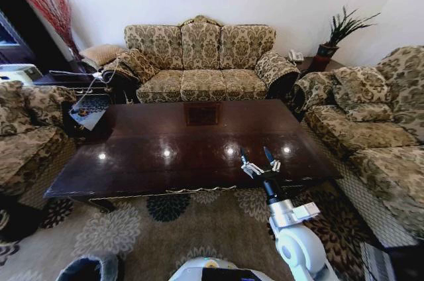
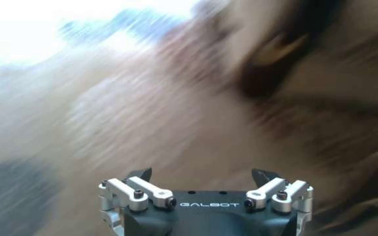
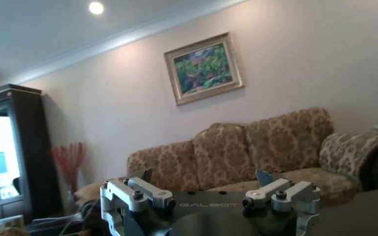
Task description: Move to the front of the table and place the trash on the table into the trash bin.
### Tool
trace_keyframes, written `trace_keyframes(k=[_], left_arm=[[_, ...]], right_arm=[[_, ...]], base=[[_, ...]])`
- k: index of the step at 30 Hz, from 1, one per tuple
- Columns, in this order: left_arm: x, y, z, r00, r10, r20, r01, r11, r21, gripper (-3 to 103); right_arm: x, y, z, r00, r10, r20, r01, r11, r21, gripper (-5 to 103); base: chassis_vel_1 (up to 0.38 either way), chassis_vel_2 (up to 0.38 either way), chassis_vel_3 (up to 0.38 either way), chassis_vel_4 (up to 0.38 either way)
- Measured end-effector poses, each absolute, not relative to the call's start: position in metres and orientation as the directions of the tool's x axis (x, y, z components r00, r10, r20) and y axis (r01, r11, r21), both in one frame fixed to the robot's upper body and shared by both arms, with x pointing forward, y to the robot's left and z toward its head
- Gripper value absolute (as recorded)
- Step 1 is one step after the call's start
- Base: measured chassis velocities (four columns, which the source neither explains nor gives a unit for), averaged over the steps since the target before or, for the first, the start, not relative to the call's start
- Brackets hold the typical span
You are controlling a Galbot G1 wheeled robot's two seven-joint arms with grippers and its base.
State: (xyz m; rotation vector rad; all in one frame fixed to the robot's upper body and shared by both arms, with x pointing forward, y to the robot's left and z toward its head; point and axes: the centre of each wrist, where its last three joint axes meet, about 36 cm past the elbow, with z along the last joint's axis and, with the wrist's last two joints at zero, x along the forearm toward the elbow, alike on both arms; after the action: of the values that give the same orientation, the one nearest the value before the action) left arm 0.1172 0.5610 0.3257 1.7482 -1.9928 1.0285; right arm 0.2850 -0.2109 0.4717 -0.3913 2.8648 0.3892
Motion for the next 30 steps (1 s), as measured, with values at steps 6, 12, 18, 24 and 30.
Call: trace_keyframes(k=[6,12,18,24,30], left_arm=[[0.179,0.526,0.453,-0.592,-0.754,0.285,-0.773,0.431,-0.466,100],[0.213,0.439,0.561,-0.936,-0.348,-0.056,-0.32,0.907,-0.274,100],[0.218,0.368,0.587,-0.987,0.02,-0.158,0.015,0.999,0.03,100],[0.211,0.361,0.583,-0.99,-0.032,-0.139,-0.034,0.999,0.011,100],[0.21,0.36,0.576,-0.992,-0.026,-0.124,-0.026,1.0,0.004,100]], right_arm=[[0.287,-0.221,0.495,-0.952,-0.163,-0.261,-0.217,0.956,0.196,100],[0.266,-0.241,0.513,-0.963,-0.107,-0.246,-0.138,0.984,0.113,100],[0.233,-0.223,0.505,-0.965,-0.145,-0.219,-0.16,0.986,0.053,100],[0.229,-0.206,0.501,-0.953,-0.203,-0.224,-0.22,0.974,0.05,100],[0.228,-0.205,0.502,-0.949,-0.214,-0.23,-0.229,0.973,0.039,100]], base=[[0.0,0.0,0.0,0.0],[0.0,0.0,0.0,0.0],[0.0,0.0,0.0,0.0],[0.0,0.0,0.0,0.0],[0.0,0.0,0.0,0.0]])
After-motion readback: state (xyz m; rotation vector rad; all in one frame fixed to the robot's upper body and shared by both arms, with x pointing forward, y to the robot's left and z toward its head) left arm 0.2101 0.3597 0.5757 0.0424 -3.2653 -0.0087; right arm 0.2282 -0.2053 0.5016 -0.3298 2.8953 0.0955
